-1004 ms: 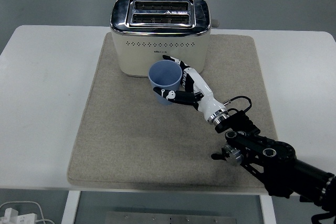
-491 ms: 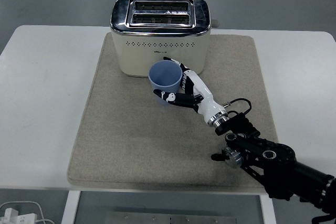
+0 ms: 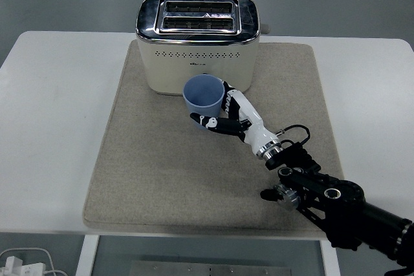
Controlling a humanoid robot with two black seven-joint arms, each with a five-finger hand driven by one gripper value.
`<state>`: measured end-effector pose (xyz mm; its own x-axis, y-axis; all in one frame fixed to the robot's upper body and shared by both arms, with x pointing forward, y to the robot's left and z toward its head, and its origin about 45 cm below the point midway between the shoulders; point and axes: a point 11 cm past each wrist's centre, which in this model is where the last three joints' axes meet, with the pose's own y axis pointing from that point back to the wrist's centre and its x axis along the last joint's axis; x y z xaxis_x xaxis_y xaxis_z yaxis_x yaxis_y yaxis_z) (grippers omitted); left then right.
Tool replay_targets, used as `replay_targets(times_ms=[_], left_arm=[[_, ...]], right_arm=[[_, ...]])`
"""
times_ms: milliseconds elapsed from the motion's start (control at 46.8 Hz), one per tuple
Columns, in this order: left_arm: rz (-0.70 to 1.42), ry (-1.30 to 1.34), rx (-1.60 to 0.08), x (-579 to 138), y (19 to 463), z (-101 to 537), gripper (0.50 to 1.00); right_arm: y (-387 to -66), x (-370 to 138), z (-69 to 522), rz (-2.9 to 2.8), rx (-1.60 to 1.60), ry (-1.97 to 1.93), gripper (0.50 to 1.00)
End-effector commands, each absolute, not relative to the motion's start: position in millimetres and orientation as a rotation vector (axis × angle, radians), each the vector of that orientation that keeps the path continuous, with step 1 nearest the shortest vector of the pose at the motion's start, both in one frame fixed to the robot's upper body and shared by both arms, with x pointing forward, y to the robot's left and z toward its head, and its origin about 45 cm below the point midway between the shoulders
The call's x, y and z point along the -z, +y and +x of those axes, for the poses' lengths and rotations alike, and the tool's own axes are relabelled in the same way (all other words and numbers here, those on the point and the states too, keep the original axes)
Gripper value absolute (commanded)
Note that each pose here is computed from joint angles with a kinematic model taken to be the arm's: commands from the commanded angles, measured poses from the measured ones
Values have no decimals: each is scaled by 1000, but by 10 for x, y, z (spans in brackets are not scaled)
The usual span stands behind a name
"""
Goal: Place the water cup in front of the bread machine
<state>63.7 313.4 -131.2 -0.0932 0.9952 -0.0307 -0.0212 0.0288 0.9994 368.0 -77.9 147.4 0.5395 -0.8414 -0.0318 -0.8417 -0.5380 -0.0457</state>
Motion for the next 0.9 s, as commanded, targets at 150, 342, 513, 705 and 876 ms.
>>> replay_targets(times_ms=[150, 342, 513, 705, 876], left_arm=[[1127, 1276, -1265, 1312, 3134, 637, 1000], [1129, 1277, -1266, 1313, 3140, 628, 1000], [1129, 1279, -1264, 1314, 3135, 619, 1000], [1130, 1279, -1266, 1314, 3140, 619, 1000], [1129, 1279, -1264, 1314, 3135, 619, 1000]], right_arm=[[-760, -1500, 3671, -2698, -18, 1473, 928], [-767, -1466, 3646, -2701, -32, 1475, 928], [-769, -1454, 3640, -2704, -34, 1474, 928], [-775, -1454, 3645, -2702, -34, 1477, 928], [-791, -1436, 3657, -2709, -35, 1489, 928]])
